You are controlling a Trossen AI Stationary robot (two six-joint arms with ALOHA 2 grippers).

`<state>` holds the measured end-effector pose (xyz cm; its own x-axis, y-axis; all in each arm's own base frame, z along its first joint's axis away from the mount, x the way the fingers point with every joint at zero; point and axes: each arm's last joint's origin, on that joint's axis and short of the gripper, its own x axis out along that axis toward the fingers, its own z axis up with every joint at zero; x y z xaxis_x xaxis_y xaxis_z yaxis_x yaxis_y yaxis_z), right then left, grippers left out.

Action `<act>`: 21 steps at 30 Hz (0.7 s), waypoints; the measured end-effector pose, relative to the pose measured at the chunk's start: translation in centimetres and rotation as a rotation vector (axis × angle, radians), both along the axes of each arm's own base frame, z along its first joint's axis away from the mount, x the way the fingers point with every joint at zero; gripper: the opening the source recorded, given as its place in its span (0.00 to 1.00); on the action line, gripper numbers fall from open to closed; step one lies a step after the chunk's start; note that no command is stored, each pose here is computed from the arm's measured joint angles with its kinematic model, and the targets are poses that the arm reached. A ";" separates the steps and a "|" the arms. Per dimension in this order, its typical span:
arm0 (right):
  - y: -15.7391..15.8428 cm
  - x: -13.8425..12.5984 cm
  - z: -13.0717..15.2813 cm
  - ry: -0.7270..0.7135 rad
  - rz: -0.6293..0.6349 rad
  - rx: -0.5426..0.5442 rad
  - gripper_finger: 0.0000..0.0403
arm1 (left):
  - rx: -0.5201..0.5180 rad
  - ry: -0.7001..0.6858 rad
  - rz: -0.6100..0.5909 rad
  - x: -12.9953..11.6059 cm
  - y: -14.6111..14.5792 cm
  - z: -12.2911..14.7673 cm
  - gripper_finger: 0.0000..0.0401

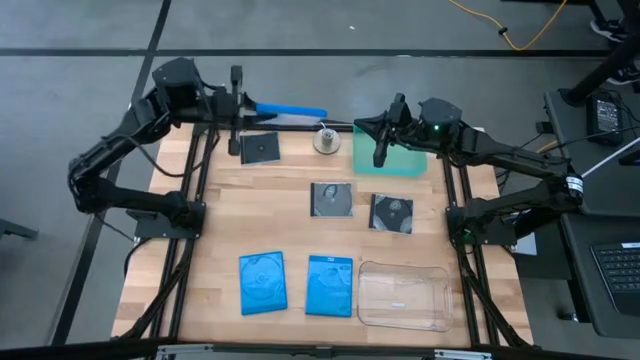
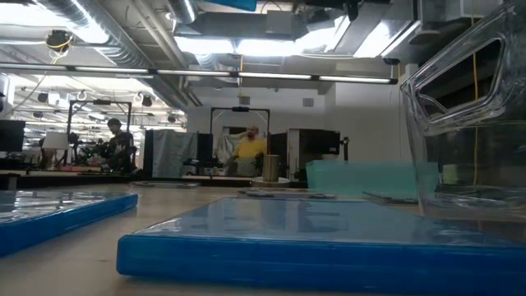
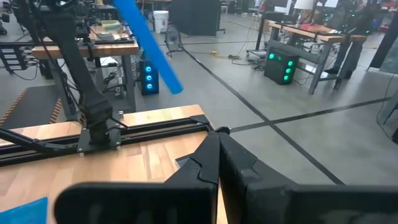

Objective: Pick & place jewel cases by type
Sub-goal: Put the top blue CD case into the blue bin

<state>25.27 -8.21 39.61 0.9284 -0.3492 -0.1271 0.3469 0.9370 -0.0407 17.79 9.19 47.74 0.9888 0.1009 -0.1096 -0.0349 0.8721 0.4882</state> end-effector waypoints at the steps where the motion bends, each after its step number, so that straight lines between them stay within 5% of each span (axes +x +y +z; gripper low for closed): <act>1: 0.0 0.0 0.0 0.000 -0.001 0.000 0.01 | 0.036 -0.001 0.002 0.0 -0.2 0.2 0.06; 21: 0.0 0.0 -0.2 0.018 -0.001 0.012 0.01 | 0.823 0.003 0.081 -0.3 -3.8 3.8 0.06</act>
<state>25.24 -8.22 39.44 0.9257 -0.3483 -0.1474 0.3469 0.9372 -0.0359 17.47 5.35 51.52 0.9749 0.2209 0.0282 -0.0803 0.2304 0.9698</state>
